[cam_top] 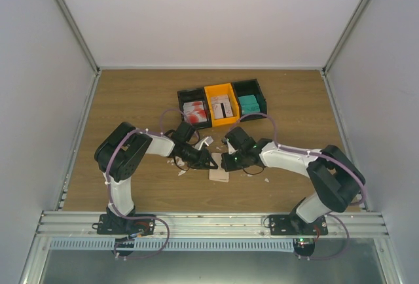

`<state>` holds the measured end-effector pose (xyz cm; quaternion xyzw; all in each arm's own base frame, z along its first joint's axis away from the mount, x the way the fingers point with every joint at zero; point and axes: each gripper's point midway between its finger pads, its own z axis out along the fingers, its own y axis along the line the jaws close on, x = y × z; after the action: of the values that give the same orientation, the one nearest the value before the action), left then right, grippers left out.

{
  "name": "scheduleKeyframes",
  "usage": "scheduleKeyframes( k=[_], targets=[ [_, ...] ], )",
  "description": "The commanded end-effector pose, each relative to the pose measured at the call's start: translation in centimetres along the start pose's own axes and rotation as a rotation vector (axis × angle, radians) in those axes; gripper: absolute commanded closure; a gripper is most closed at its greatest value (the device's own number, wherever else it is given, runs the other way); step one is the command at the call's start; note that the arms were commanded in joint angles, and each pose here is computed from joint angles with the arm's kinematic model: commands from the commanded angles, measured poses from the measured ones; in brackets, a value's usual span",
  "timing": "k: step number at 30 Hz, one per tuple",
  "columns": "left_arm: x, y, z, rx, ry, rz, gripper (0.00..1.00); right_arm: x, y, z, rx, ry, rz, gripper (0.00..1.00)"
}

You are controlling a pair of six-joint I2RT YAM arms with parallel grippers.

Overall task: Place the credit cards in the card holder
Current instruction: Close the card holder at the center of the board.

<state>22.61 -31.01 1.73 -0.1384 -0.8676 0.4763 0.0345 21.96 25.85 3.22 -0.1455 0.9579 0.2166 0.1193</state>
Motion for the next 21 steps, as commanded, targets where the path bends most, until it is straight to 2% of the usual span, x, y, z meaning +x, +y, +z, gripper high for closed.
scheduleKeyframes(
  k=[1,16,19,21],
  targets=[
    [3.1,8.8,0.7,-0.34,0.015,-0.12,1.0,2.1,-1.8,1.8,0.103,0.077,0.007,0.9],
    [3.8,8.4,0.6,-0.309,0.006,-0.12,1.0,3.6,-3.3,3.0,0.171,0.149,0.059,0.95],
    [3.3,7.4,0.0,-0.302,-0.022,-0.1,0.95,2.1,-2.7,1.6,0.185,0.107,0.06,0.94],
    [2.9,6.6,-0.5,-0.297,-0.045,-0.084,0.88,0.9,-2.5,0.5,0.213,0.084,0.06,0.92]
  ],
)
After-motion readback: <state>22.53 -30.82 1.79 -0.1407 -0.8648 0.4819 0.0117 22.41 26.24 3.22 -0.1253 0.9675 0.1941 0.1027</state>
